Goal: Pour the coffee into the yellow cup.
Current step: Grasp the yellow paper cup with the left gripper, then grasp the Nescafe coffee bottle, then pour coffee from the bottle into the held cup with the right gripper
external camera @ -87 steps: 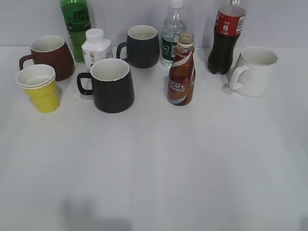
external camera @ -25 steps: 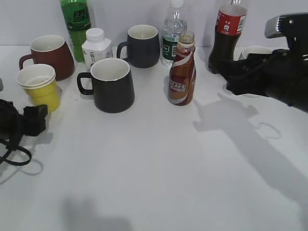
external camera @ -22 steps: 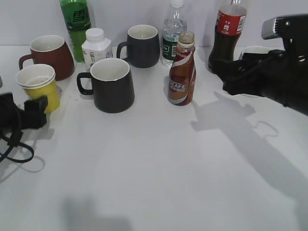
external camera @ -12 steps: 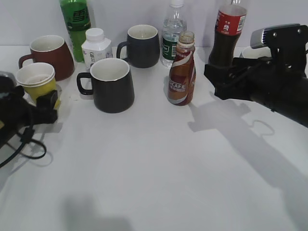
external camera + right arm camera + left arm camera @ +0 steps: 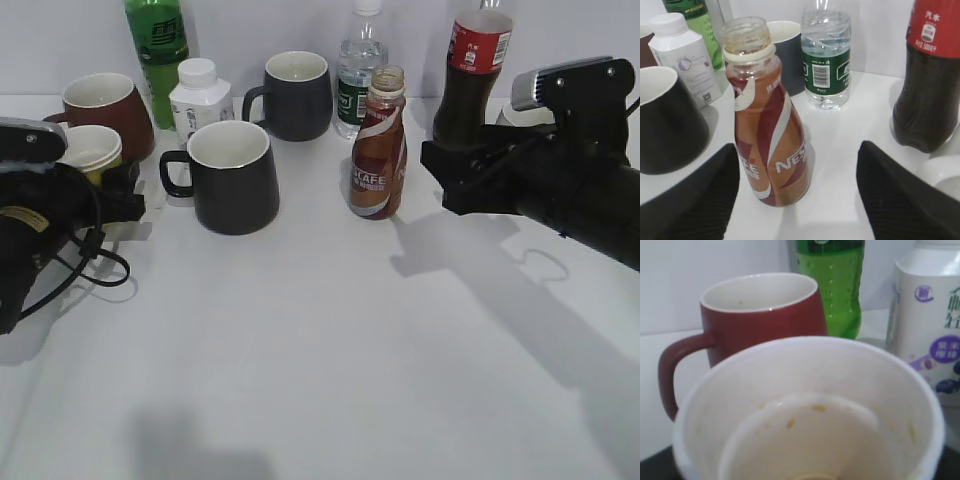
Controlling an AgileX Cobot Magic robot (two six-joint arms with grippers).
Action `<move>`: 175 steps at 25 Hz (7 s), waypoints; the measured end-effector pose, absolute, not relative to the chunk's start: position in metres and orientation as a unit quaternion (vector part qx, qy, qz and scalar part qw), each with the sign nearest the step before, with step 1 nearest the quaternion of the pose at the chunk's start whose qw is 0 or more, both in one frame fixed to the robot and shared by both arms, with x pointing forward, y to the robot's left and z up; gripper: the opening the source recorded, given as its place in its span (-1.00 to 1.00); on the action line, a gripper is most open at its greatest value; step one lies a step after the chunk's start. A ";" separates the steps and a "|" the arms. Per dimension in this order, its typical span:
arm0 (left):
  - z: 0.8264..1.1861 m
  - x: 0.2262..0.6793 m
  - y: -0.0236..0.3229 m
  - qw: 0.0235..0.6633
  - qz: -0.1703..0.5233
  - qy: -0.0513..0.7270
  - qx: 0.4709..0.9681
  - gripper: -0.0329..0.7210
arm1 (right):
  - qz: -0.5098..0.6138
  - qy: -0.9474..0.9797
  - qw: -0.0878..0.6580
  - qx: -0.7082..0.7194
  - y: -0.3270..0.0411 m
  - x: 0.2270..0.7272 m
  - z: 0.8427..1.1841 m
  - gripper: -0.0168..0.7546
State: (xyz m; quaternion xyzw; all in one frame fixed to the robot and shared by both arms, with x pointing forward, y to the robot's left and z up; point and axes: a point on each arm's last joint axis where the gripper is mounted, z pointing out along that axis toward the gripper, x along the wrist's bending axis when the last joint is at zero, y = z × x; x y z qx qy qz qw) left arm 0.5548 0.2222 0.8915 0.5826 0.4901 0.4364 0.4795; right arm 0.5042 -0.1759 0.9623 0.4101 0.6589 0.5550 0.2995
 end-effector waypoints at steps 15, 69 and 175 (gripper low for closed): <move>0.902 0.522 0.227 0.479 0.425 0.479 0.600 0.21 | 0.544 0.710 0.274 0.354 -0.147 0.547 0.930 0.64; 0.917 0.499 0.075 0.643 0.163 0.129 0.737 0.20 | 0.372 0.799 0.447 -0.149 -0.115 0.575 0.963 0.34; 0.910 0.486 0.077 0.640 0.140 0.109 0.748 0.18 | 0.233 0.704 0.562 -0.365 -0.114 0.577 0.971 0.34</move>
